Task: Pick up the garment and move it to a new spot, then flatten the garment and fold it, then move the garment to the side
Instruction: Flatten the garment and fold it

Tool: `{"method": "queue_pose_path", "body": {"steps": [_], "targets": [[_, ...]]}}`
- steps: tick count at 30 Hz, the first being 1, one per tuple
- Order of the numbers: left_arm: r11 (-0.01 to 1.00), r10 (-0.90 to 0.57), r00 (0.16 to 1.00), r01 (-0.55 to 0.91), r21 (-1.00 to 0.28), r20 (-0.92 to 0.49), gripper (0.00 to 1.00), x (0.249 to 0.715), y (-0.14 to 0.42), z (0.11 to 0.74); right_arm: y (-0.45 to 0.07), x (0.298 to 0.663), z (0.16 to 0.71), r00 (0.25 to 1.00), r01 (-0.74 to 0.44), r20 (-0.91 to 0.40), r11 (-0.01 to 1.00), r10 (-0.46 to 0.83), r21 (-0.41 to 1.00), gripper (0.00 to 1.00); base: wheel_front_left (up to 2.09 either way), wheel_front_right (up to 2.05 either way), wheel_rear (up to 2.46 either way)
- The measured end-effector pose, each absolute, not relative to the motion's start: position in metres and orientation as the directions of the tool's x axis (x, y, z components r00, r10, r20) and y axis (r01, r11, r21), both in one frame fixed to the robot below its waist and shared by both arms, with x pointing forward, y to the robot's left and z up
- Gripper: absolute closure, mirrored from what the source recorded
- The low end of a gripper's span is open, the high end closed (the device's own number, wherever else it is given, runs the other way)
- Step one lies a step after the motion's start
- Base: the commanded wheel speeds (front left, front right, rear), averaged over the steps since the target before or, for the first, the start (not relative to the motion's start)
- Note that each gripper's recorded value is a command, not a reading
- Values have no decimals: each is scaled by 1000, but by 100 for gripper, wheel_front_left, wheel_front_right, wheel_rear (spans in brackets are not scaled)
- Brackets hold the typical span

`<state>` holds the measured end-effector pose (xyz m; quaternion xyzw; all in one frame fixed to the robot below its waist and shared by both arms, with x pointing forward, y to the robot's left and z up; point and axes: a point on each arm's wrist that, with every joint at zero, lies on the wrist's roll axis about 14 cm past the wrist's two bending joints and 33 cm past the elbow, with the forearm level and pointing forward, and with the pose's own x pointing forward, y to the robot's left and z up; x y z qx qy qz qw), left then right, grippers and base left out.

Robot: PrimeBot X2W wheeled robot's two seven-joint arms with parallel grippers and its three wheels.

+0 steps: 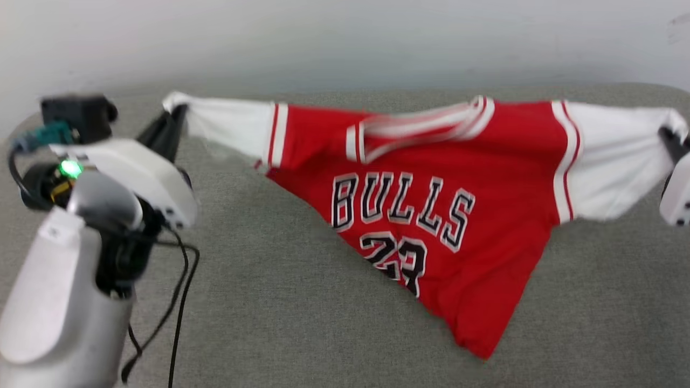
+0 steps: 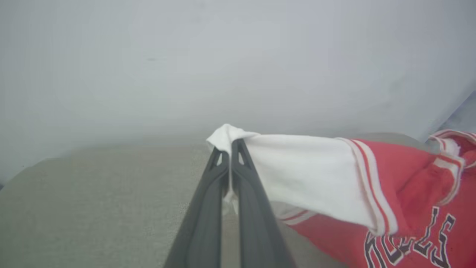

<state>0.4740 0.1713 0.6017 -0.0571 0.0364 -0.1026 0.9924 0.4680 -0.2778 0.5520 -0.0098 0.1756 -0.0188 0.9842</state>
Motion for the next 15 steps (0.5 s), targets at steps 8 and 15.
{"method": "queue_pose_path", "body": {"steps": [8, 15], "targets": [[976, -167, 985, 171, -131, 42, 100, 541, 181, 650, -275, 524, 631, 992, 33, -117, 997, -41, -74, 100, 0, 0, 0], [987, -113, 980, 130, -99, 165, 100, 604, 190, 691, -275, 579, 692, 996, 62, 75, 990, -53, -123, 100, 0, 0, 0]]}}
